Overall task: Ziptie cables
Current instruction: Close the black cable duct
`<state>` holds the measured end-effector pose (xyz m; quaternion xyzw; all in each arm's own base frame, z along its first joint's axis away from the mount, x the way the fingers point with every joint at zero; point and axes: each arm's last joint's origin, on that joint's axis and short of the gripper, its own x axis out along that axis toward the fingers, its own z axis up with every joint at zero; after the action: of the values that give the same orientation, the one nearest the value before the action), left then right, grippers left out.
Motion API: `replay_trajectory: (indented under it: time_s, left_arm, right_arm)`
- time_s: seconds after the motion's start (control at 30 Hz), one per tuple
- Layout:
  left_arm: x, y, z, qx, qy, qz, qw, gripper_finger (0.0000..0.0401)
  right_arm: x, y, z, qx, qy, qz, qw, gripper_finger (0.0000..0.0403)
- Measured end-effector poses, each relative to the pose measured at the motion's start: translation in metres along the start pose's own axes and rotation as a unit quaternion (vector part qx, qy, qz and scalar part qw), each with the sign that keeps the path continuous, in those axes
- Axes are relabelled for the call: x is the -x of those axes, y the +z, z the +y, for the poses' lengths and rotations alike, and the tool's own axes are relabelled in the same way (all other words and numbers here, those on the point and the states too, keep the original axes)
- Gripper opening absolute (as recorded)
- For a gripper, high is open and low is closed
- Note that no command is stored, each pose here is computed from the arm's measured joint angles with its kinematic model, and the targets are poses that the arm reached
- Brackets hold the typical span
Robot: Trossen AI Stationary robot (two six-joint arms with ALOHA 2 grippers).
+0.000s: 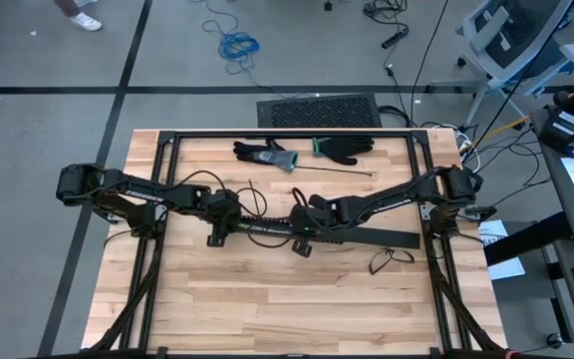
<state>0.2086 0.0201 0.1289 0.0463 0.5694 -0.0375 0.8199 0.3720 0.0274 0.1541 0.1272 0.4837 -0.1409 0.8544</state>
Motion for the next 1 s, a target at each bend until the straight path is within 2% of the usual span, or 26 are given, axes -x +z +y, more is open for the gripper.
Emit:
replay_trajectory:
  time_s: [0.33, 0.57, 0.8, 1.0]
  left_arm:
    - [0.000, 0.000, 0.000, 0.000, -0.002, 0.000, 1.000, 0.0214]
    - [0.000, 0.000, 0.000, 0.000, -0.003, 0.000, 1.000, 0.0214]
    - [0.000, 0.000, 0.000, 0.000, -0.003, 0.001, 1.000, 0.0214]
    - [0.000, 0.000, 0.000, 0.000, -0.003, 0.001, 1.000, 0.0214]
  right_arm:
    - [0.002, 0.019, 0.006, -0.017, 0.023, -0.031, 0.999, 0.0000]
    - [0.034, 0.035, 0.009, -0.010, 0.022, -0.039, 0.999, 0.0000]
    - [0.052, 0.023, 0.007, 0.006, -0.001, 0.010, 1.000, 0.0000]
    - [0.050, 0.003, 0.012, 0.035, -0.019, 0.067, 0.997, 0.0000]
